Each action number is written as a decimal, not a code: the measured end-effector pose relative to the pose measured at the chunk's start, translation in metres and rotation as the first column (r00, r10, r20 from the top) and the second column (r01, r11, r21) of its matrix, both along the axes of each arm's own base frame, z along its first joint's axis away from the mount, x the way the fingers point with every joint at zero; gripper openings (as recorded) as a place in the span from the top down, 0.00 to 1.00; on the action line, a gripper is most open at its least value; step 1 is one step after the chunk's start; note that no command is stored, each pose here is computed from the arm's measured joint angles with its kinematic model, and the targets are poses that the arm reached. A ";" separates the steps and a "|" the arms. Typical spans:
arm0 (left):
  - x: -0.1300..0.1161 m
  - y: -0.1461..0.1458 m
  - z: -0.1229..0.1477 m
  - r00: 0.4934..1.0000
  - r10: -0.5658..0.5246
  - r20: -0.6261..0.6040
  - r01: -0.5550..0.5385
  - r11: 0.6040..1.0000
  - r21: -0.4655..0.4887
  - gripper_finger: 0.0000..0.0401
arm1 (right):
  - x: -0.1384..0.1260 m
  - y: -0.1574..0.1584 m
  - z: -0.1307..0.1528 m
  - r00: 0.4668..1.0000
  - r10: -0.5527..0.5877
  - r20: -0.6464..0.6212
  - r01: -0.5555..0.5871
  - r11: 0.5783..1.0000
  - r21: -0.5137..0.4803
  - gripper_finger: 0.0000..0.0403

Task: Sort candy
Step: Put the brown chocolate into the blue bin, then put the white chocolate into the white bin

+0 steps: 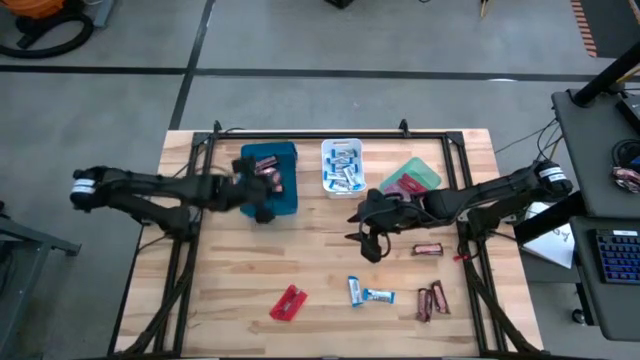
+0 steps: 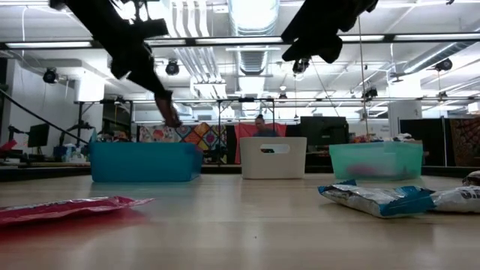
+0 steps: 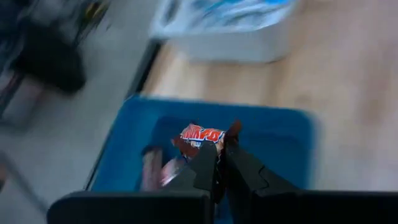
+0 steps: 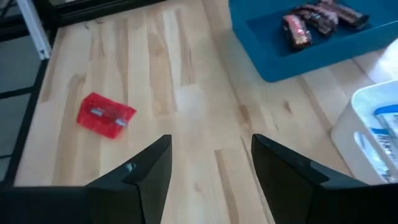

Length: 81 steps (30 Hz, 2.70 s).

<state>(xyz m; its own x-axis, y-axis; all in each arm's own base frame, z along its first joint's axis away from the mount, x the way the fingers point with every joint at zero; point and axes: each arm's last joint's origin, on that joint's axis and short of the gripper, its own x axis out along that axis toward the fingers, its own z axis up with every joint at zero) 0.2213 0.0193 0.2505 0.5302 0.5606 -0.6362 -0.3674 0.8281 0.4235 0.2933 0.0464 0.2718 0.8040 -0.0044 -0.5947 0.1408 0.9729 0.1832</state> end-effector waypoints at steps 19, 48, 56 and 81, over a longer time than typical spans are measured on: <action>0.029 0.110 -0.047 0.984 0.178 -0.013 -0.178 0.979 -0.099 1.00 | 0.007 0.000 -0.016 0.997 -0.020 -0.068 0.017 0.999 -0.035 0.48; 0.020 0.081 -0.024 0.983 0.135 0.123 -0.090 0.943 -0.321 0.66 | -0.004 0.010 -0.025 0.975 0.038 -0.221 -0.001 0.987 0.164 0.48; 0.032 0.012 -0.005 0.905 -0.076 0.418 0.224 0.922 -0.315 0.67 | -0.013 0.052 -0.039 0.938 0.156 -0.310 -0.101 0.977 0.187 0.48; 0.031 -0.063 -0.003 0.874 -0.153 0.462 0.287 0.928 -0.236 0.68 | -0.035 0.142 -0.136 0.770 0.086 -0.632 -0.021 0.994 0.109 0.57</action>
